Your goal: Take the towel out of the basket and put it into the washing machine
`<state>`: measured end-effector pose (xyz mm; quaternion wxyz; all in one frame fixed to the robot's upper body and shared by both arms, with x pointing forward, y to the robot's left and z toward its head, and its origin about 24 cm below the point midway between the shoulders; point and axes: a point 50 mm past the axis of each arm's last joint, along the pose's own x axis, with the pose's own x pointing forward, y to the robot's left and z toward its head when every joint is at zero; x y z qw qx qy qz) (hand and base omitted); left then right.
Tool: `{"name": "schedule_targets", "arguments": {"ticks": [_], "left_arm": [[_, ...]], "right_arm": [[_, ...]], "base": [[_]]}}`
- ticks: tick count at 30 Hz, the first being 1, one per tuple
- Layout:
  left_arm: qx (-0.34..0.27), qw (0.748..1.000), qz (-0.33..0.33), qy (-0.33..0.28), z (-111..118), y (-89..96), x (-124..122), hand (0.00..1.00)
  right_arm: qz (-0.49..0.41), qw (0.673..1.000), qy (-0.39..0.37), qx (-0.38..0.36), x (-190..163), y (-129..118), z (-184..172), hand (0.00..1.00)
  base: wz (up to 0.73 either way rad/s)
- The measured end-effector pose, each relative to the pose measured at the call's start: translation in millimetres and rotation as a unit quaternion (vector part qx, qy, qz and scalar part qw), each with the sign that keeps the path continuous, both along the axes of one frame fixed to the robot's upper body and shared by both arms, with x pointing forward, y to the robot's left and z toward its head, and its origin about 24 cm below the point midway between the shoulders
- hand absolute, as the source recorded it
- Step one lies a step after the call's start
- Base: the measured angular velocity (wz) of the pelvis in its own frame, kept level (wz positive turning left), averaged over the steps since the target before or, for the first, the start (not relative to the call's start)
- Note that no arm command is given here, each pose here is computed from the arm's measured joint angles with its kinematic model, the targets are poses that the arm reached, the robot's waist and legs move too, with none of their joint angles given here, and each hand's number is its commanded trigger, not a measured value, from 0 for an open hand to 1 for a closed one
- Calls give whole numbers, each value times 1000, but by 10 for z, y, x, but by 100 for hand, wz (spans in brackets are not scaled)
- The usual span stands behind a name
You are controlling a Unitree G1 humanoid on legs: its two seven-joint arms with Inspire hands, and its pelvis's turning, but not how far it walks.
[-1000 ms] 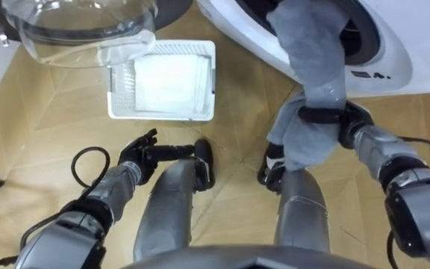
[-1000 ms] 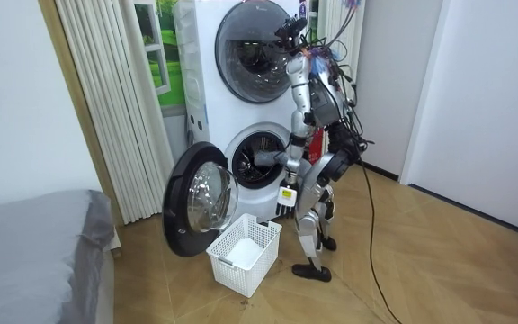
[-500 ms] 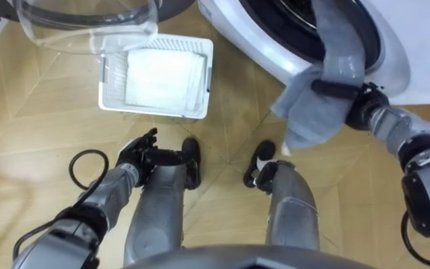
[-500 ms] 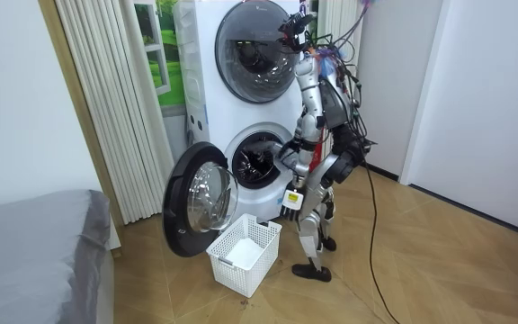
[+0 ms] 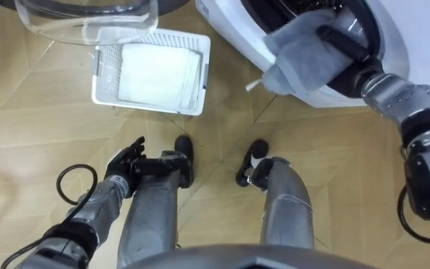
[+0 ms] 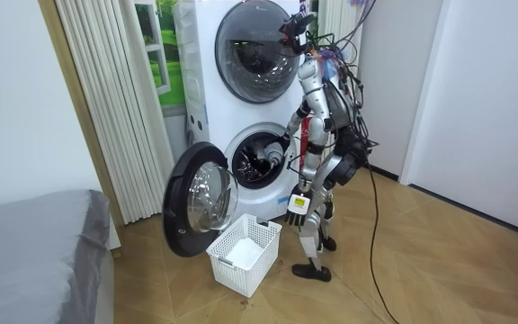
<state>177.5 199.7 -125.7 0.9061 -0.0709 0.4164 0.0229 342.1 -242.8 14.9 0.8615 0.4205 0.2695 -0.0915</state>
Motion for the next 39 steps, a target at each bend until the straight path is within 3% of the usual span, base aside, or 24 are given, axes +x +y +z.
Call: {"name": "schedule_targets", "arguments": {"ticks": [1,2,3,19,39], "left_arm": [[2,1000,-1,0,0,-4,2,0],[3,1000,-2,0,-1,-11,2,0],[3,1000,-2,-1,0,-19,4,0],[23,998,54,1,-28,-214,-44,0],[42,998,50,4,-25,-254,-35,0]], "right_arm": [[-1,1000,-2,5,8,6,10,100],[-5,1000,-4,14,13,9,18,58],[-9,1000,-6,20,15,8,22,0],[-147,982,45,106,127,-131,291,0],[-198,971,87,104,173,-176,407,0]], "base": [[8],[10],[10],[9],[0]]}}
